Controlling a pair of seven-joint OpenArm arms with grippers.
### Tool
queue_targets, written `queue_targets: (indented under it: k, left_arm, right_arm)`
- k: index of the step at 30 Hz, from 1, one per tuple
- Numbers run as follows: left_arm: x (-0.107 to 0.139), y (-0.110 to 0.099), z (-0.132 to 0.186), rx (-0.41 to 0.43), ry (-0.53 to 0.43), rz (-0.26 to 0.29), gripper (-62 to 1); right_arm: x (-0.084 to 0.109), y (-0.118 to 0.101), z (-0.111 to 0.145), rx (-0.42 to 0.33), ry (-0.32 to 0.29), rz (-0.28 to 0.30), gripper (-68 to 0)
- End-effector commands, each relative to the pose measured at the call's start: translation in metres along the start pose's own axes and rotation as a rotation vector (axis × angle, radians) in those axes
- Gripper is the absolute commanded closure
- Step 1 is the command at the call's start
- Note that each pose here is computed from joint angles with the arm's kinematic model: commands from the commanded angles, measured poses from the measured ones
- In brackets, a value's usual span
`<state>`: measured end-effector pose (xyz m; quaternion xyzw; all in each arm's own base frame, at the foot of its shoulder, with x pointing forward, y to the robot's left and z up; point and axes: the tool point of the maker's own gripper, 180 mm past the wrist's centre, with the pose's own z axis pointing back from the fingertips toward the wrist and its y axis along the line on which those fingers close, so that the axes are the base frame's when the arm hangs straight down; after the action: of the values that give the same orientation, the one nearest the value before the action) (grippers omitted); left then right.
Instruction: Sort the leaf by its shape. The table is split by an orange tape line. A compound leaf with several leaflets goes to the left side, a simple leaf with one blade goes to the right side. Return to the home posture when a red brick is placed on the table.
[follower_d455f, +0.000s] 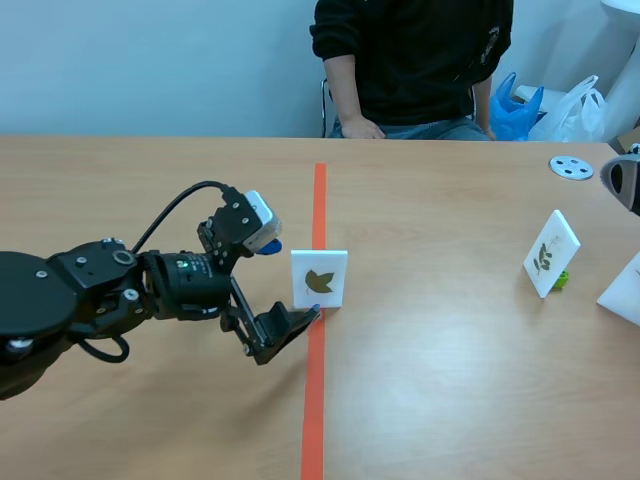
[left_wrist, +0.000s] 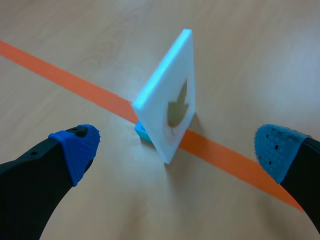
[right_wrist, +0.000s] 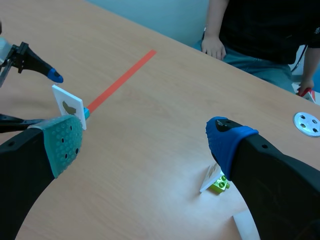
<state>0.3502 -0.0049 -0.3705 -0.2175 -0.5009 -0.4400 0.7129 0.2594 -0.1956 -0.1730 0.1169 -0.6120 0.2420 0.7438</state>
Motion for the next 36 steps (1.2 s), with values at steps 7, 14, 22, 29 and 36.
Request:
queue_targets:
  k: [7,14,22,29,36]
  left_arm:
    - [0.018,0.009,-0.017,0.009,-0.041,-0.034,-62.3]
    - [0.012,0.003,-0.027,-0.02,-0.013,-0.056,-62.3]
    - [0.007,-0.003,-0.031,-0.041,0.015,-0.101,-62.3]
    - [0.009,-0.003,-0.031,-0.041,0.003,-0.097,-38.5]
    - [0.011,-0.001,-0.031,-0.034,-0.007,-0.076,-20.4]
  right_arm:
    - [0.011,-0.003,0.0,-0.002,-0.041,0.012,-50.6]
    - [0.012,-0.003,0.0,-0.003,-0.046,0.009,-50.6]
    - [0.01,-0.003,0.0,-0.013,-0.054,-0.011,-50.6]
    - [0.01,-0.003,0.0,-0.013,-0.054,-0.011,-50.6]
    - [0.01,-0.003,0.0,-0.013,-0.054,-0.011,-50.6]
